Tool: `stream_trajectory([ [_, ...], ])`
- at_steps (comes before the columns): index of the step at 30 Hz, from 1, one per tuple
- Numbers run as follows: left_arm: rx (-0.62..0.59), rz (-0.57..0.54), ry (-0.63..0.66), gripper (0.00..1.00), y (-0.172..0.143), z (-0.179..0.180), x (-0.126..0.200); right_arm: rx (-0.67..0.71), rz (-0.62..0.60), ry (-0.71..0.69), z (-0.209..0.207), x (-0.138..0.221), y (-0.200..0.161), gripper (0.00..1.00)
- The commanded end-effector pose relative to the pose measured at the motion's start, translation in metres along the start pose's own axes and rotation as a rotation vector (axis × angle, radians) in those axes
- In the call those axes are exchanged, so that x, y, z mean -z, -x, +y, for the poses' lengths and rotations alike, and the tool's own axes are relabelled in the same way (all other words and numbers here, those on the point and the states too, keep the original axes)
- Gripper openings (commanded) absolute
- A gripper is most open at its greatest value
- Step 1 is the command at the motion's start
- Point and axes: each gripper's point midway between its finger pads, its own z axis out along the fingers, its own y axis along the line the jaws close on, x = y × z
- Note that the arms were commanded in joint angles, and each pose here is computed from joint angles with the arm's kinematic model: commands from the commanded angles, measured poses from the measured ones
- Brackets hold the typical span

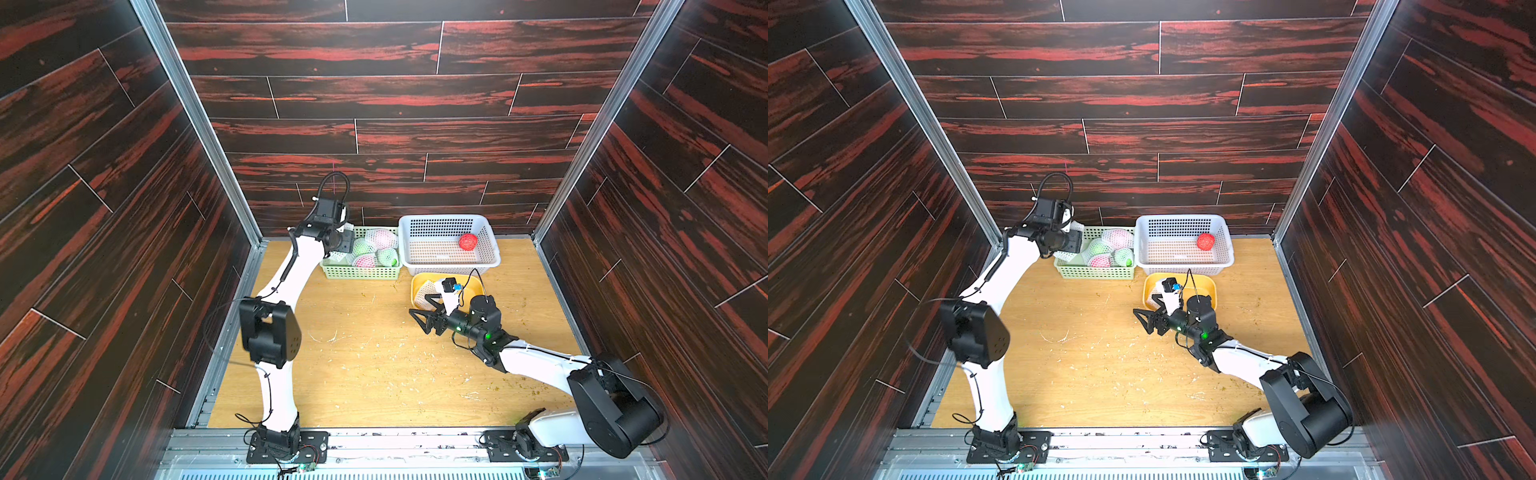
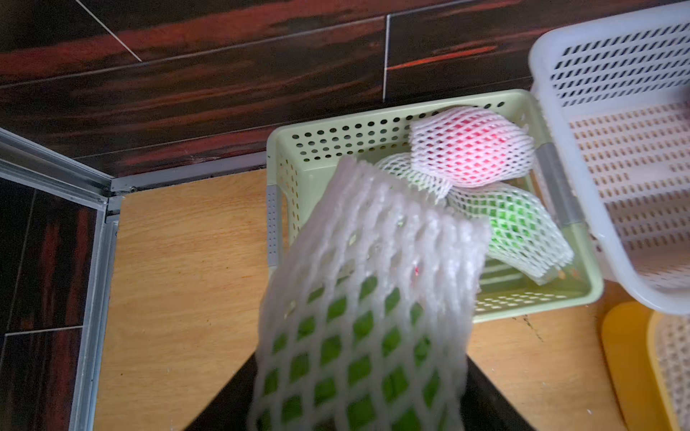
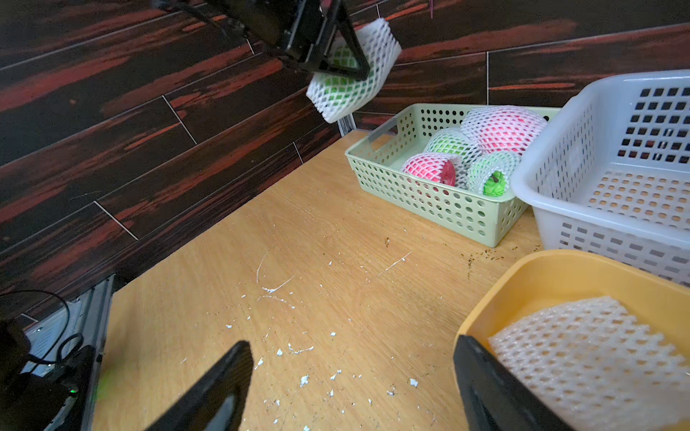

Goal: Remove foam nets from apples
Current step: Place the apple at the center of the board.

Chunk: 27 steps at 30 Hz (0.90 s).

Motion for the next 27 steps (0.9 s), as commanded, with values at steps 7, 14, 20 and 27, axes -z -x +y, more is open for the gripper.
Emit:
stream_trajectory([
  [7, -0.019, -0.292, -0.352, 0.47, -0.062, -0.084, 0.088, 0.031, -0.010, -0.047, -0.007, 0.002, 0.000, 0.88],
  [14, -0.093, -0.197, -0.606, 0.47, -0.164, -0.149, 0.079, 0.041, -0.002, -0.054, -0.010, -0.001, -0.002, 0.88],
  [20, -0.194, -0.052, -0.646, 0.46, -0.217, -0.179, 0.067, 0.072, -0.012, -0.096, -0.016, 0.001, 0.003, 0.88],
  [27, -0.320, 0.163, -0.585, 0.51, -0.252, -0.178, 0.059, 0.079, -0.069, -0.124, -0.017, 0.012, 0.007, 0.88],
])
